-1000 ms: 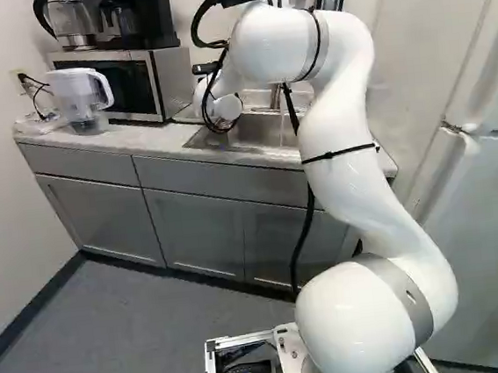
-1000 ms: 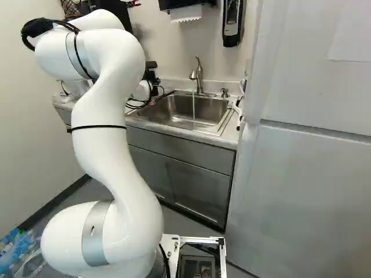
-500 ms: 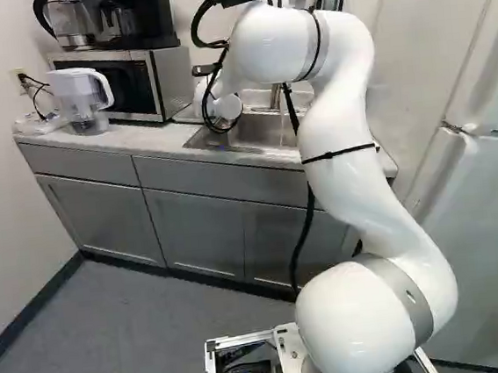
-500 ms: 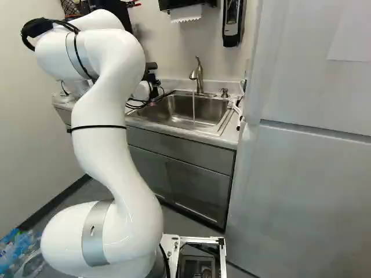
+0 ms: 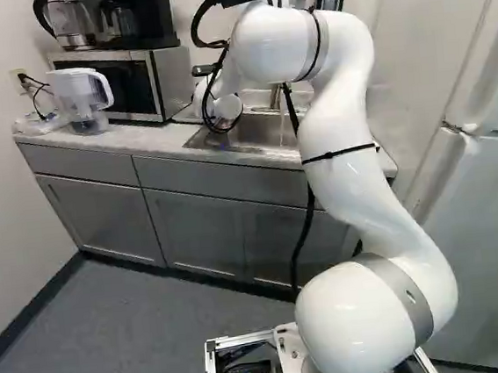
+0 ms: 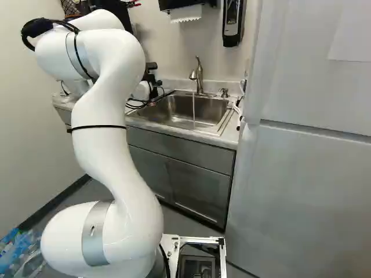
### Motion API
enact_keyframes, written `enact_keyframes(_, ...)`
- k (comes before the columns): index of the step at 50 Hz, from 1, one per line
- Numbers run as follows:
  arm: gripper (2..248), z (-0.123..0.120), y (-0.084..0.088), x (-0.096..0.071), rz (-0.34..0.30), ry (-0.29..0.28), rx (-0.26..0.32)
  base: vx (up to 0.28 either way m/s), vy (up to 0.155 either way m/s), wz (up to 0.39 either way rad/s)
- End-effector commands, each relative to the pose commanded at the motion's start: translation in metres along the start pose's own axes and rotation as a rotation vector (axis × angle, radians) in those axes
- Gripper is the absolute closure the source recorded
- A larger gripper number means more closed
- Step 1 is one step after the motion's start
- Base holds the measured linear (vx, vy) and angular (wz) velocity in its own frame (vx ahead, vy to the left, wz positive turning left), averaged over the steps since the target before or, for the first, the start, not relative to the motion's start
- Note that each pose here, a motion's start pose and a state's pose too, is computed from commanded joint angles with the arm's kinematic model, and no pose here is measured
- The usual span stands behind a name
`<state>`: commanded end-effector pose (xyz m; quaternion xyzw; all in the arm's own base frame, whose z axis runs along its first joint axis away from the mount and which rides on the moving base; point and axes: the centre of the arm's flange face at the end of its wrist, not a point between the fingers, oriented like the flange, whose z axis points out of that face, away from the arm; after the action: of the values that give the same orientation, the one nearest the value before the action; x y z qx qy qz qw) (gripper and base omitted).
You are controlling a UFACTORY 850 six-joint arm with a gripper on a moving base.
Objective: Rinse the cup and place it in the tray
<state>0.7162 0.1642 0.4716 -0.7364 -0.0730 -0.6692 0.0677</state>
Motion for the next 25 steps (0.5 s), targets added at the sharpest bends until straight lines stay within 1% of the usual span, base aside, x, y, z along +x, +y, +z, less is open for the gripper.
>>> enact_keyframes(3, 63, 0.0000, 0.0000, 0.0000, 0.000, 0.000, 0.000, 0.000, 0.000, 0.000)
enact_keyframes(4, 27, 0.0000, 0.0000, 0.0000, 0.000, 0.000, 0.000, 0.000, 0.000, 0.000)
enact_keyframes(9, 27, 0.0000, 0.0000, 0.0000, 0.000, 0.000, 0.000, 0.000, 0.000, 0.000)
enact_keyframes(10, 3, 0.0000, 0.0000, 0.0000, 0.000, 0.000, 0.000, 0.000, 0.000, 0.000)
enact_keyframes(20, 3, 0.0000, 0.0000, 0.0002, 0.000, 0.000, 0.000, 0.000, 0.000, 0.000)
enact_keyframes(25, 3, -0.0004, 0.0000, 0.0036, 0.000, 0.005, 0.000, 0.000, 0.000, 0.000)
